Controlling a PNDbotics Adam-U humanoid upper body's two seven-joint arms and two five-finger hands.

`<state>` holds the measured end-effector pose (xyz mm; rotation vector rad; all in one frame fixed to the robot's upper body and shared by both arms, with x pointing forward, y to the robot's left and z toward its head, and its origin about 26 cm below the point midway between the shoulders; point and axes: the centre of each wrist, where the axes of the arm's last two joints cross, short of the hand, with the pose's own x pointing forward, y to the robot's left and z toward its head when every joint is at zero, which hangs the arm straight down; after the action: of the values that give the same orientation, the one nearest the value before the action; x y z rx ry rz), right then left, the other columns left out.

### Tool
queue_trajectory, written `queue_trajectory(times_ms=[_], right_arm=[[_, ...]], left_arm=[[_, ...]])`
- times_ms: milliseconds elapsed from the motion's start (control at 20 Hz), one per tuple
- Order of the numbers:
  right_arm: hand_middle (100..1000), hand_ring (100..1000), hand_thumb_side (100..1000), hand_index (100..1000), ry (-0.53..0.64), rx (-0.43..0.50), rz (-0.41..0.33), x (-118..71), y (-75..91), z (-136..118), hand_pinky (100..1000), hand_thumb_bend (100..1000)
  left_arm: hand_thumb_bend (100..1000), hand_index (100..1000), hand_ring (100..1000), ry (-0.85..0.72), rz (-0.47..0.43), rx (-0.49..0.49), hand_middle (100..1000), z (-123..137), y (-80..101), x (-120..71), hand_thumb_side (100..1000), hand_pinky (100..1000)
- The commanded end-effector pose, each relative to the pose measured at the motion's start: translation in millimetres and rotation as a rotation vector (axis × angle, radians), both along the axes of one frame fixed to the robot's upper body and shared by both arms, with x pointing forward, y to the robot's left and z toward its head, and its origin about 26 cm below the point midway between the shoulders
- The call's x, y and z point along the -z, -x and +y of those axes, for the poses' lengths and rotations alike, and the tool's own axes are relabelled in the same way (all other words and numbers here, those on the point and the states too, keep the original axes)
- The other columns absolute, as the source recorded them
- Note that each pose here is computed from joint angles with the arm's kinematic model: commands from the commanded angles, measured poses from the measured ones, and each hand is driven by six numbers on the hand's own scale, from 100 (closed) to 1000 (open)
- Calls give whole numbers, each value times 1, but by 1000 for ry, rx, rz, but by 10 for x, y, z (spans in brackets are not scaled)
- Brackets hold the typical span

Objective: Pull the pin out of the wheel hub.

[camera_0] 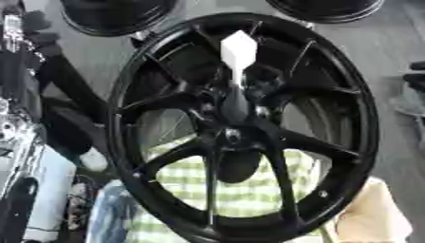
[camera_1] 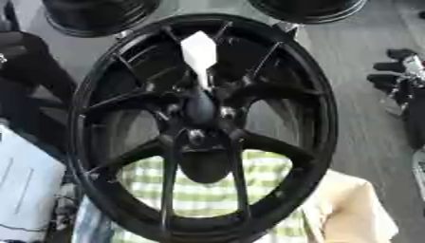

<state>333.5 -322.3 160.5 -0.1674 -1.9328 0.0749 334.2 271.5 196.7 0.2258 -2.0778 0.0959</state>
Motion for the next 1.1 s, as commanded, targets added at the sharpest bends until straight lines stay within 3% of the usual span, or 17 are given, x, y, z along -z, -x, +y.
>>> queue_trajectory(times_ms=[50, 300, 450, 600, 900, 1100], right_arm=[[679, 708, 787, 834, 21, -5, -33, -107, 21, 1, 844, 100], [679, 708, 787, 834, 21, 1, -34, -110, 22, -10, 844, 100], [680, 709, 786, 834, 20, 6, -38, -121, 25, -21, 844, 100], [680, 709, 785, 834, 20, 16, -37, -113, 35, -41, 844, 100], [681, 709, 788, 834, 31, 30, -25, -76, 55, -70, 844, 100], [682, 710, 789, 834, 37, 38, -19, -54, 68, -85, 844, 100]], left_arm=[[100, 716, 692, -18, -22, -1, 655, 18, 11, -62, 793, 714], [100, 718, 693, -20, -30, 6, 657, 1, 5, -88, 789, 715], [100, 727, 700, -49, -67, 23, 668, -28, 1, -204, 770, 718], [100, 750, 715, -147, -149, 48, 701, -37, 13, -478, 712, 725], [100, 790, 743, -459, -343, 126, 748, -94, 123, -1214, 566, 746], [103, 818, 756, -692, -413, 198, 769, -200, 169, -1592, 501, 766]])
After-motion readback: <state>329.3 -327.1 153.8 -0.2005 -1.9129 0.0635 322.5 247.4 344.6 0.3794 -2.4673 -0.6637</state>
